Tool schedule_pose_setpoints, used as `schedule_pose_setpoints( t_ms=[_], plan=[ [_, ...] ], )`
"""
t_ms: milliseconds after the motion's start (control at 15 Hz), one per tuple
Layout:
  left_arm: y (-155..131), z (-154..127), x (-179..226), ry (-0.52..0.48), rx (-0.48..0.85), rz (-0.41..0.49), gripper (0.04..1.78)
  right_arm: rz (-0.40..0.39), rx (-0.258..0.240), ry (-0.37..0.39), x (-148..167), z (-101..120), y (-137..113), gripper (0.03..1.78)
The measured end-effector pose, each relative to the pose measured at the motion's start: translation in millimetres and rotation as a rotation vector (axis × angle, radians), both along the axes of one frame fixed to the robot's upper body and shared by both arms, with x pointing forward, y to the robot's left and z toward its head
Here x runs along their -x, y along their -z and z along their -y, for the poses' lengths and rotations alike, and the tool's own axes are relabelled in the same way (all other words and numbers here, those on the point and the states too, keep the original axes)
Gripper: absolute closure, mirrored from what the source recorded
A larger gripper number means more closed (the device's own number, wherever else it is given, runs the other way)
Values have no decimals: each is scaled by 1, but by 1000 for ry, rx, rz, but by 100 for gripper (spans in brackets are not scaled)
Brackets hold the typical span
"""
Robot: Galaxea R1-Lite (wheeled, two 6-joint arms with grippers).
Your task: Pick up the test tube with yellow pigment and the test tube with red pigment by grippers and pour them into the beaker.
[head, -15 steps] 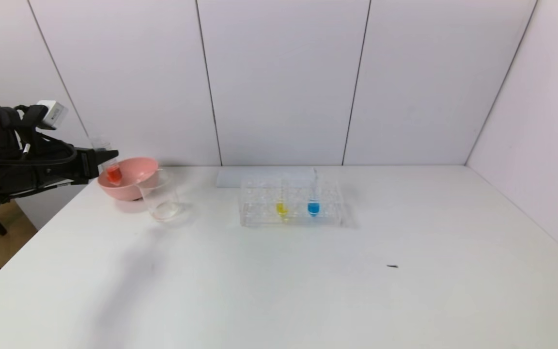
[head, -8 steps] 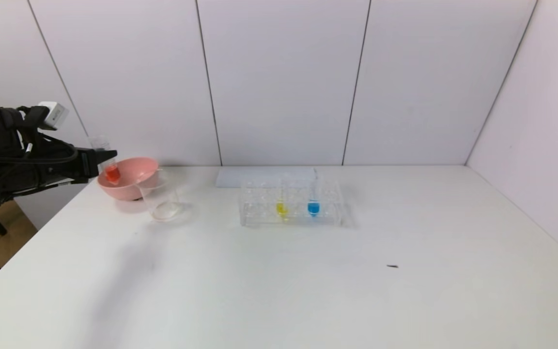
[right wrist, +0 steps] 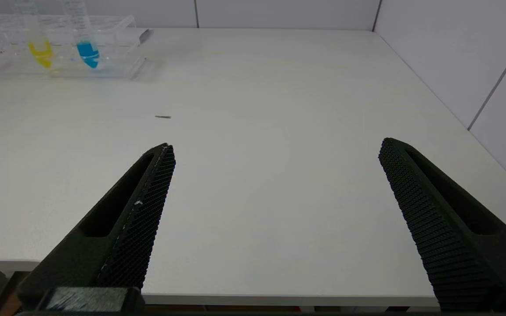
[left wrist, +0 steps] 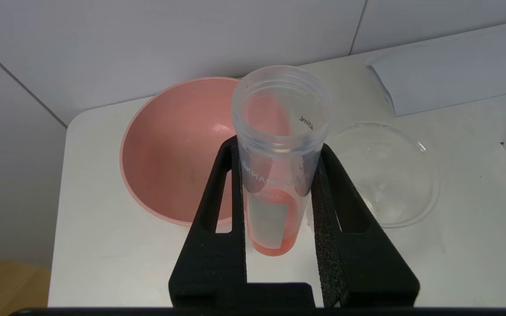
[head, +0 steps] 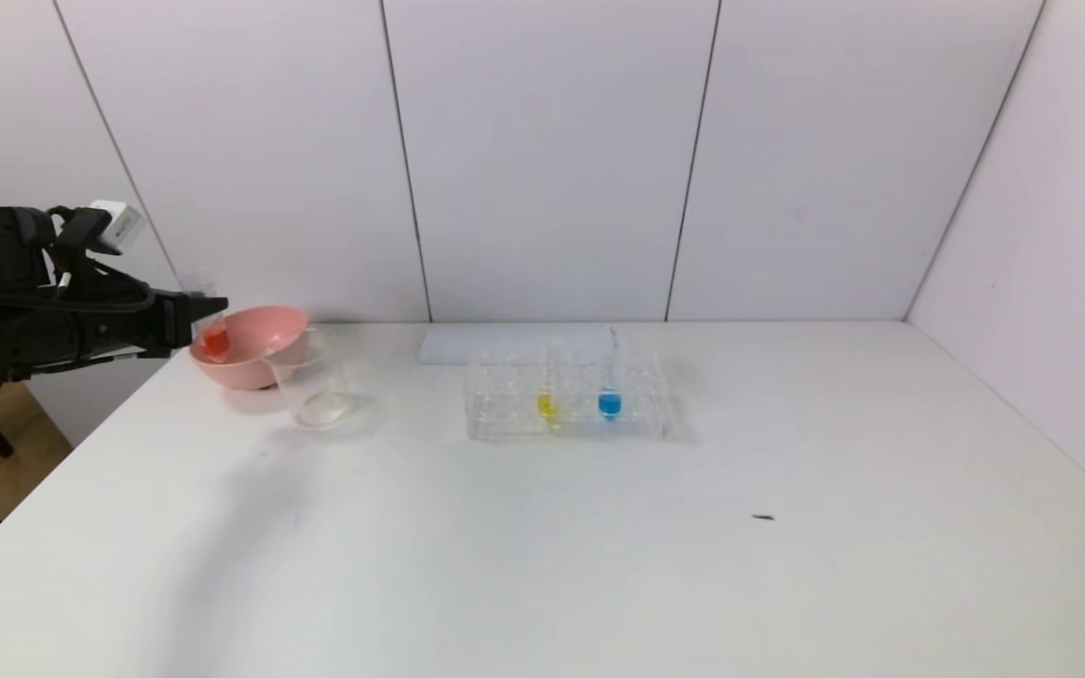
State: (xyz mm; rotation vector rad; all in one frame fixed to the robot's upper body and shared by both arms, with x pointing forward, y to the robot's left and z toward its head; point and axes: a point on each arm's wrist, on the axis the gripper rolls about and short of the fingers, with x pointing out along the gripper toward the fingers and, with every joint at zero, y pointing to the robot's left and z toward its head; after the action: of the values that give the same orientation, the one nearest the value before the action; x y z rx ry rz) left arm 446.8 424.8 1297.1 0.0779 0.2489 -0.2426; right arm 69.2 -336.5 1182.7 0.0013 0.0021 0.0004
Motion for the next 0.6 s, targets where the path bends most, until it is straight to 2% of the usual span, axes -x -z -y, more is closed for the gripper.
schedule_pose_setpoints(
  t_ms=[600],
  plan=[
    [-5,-1,-4,49,-107,-95,137,0,0,0,0,0,0,11]
  ],
)
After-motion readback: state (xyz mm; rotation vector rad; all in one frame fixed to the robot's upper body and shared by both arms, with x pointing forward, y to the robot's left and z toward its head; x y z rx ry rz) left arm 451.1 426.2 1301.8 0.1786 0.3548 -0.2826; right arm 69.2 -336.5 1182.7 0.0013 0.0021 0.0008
